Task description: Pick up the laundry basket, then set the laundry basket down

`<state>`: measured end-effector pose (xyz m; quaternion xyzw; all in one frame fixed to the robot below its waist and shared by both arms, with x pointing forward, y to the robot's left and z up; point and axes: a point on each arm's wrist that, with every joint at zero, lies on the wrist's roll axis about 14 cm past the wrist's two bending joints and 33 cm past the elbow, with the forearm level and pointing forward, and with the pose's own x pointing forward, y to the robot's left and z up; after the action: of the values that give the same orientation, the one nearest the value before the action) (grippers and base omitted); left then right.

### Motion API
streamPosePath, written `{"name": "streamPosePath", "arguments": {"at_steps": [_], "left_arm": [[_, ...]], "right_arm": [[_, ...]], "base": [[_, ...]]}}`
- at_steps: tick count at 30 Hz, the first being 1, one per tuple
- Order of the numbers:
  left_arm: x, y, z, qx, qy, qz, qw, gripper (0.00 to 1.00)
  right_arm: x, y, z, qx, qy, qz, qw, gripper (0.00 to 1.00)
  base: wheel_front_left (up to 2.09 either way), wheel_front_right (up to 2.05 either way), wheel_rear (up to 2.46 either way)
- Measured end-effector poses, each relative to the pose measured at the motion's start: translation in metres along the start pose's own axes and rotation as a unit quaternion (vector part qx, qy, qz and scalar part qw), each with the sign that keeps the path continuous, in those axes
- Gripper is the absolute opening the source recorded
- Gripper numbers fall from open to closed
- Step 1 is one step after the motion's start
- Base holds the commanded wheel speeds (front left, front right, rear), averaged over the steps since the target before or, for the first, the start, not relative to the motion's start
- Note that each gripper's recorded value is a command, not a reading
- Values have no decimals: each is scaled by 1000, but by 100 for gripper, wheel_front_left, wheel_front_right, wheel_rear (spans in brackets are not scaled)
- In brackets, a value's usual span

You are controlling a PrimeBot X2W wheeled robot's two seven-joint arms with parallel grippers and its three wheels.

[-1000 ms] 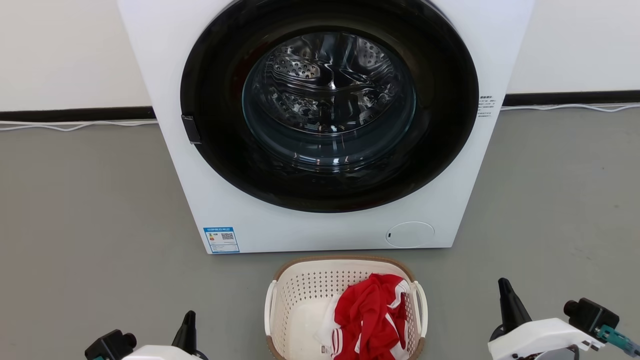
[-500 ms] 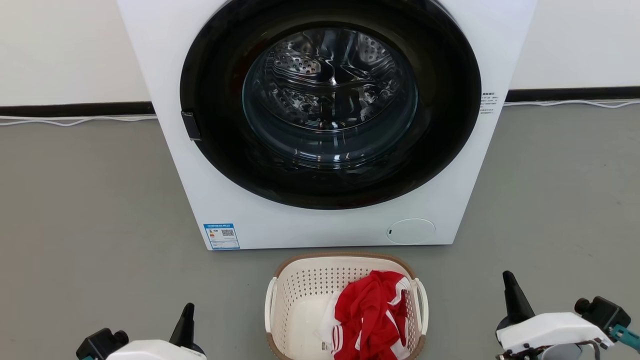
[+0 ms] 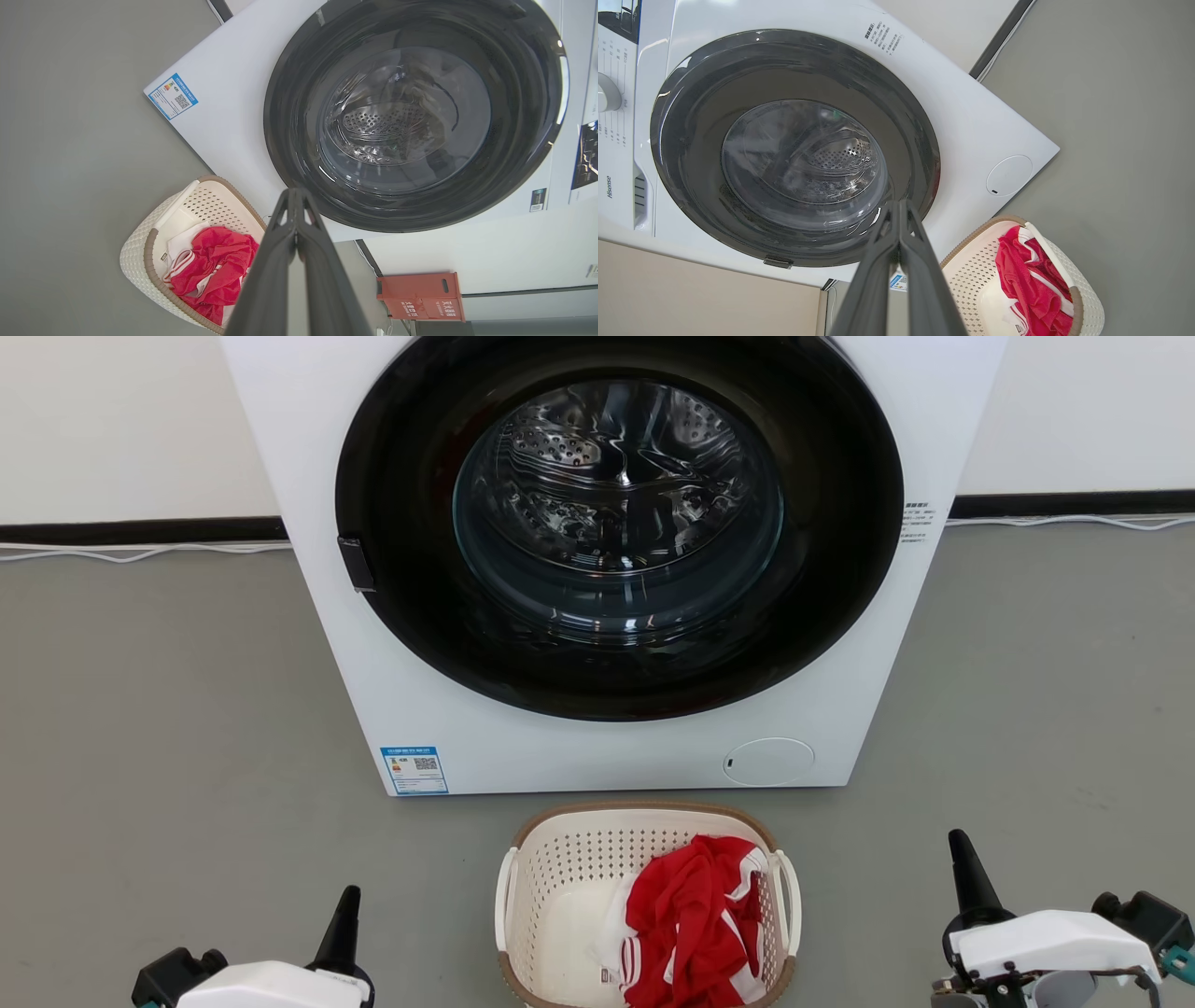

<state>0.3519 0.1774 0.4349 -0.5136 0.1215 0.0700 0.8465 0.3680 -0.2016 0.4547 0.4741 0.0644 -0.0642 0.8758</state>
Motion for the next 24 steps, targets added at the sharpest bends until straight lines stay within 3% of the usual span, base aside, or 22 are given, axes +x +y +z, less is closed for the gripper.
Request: {"name": "streamPosePath", "arguments": {"at_steps": [24], "left_arm": [[6,-15,14,-124,-4,-39,992,0]], "right_arm": [[5,12,10,149,-4,21,989,0]], "base": [[0,0,0]]}}
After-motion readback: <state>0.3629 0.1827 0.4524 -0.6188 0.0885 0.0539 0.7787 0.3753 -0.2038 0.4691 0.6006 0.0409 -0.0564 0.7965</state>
